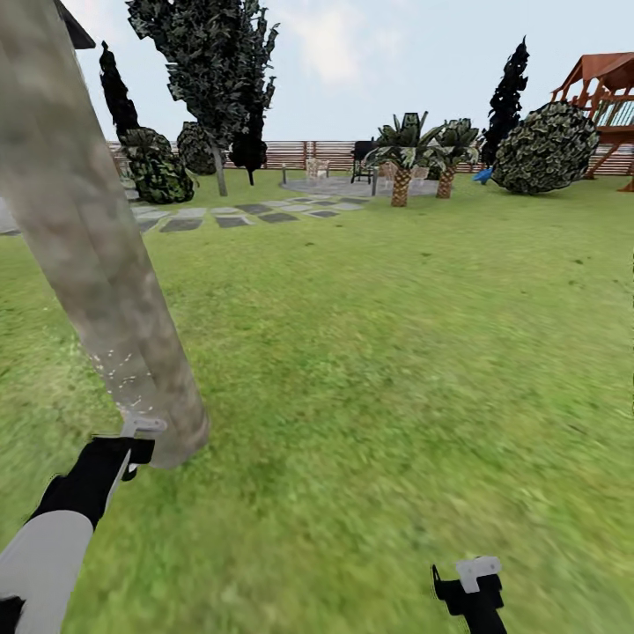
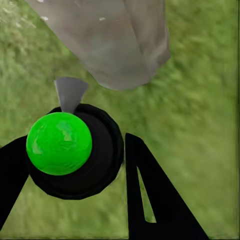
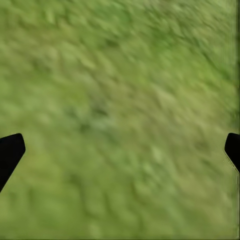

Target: In the garden, pick up the pesticide atomizer on the floor and spray pesticide onto both trees until each tree trunk is fully covered.

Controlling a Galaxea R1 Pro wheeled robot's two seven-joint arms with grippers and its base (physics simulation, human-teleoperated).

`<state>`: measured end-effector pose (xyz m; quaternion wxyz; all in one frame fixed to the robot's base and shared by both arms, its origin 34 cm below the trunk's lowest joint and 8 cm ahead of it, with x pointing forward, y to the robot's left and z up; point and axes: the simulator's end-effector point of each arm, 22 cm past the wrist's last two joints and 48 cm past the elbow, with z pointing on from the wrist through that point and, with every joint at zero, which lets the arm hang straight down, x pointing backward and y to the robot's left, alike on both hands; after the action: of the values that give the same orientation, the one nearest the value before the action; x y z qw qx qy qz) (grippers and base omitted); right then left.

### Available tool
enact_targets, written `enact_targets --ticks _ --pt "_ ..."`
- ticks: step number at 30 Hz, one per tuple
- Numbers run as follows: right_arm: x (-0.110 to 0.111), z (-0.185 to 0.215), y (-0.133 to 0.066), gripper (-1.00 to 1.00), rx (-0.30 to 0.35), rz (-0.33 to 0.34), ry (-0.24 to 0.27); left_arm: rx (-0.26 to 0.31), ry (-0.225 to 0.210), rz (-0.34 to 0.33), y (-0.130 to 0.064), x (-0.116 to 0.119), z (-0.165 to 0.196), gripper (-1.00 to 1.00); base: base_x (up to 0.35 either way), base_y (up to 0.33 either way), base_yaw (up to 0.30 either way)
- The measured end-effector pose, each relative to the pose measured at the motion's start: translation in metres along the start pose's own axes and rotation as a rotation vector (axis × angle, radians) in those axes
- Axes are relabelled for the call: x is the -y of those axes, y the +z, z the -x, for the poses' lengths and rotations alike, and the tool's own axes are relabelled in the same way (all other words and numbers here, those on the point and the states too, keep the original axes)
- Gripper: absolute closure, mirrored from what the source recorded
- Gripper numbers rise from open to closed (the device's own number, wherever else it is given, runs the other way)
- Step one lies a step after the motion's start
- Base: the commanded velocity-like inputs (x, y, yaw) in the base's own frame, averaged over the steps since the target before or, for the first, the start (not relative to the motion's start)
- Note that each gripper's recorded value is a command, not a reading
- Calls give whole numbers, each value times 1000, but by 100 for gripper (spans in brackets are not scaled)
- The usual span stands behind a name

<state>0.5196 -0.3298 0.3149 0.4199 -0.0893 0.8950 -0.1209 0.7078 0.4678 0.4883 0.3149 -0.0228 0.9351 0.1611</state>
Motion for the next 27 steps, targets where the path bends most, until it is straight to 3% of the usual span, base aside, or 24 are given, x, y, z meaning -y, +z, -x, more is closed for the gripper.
enact_targets --ticks 2,7,11,12,16,24,27 --pt "0 0 0 -100 0 0 0 14 -9 -2 6 1 -10 100 0 -274 159" --pt "-1 0 0 -100 0 1 1 26 -25 87 8 -17 -18 100 0 -274 259" --pt "-3 0 0 -100 0 4 2 26 -35 92 8 -18 -18 100 12 -274 249" --pt "-3 0 0 -100 0 4 3 29 -60 81 9 -16 -18 100 74 -274 88" --pt "-4 0 0 -100 -1 5 3 31 -78 76 9 -13 -17 100 133 -265 26" --pt "-4 0 0 -100 -1 5 3 31 -75 82 8 -15 -17 100 169 -252 0" --pt "-4 0 0 -100 -1 6 3 29 -76 116 8 -24 -18 100 170 -252 0"
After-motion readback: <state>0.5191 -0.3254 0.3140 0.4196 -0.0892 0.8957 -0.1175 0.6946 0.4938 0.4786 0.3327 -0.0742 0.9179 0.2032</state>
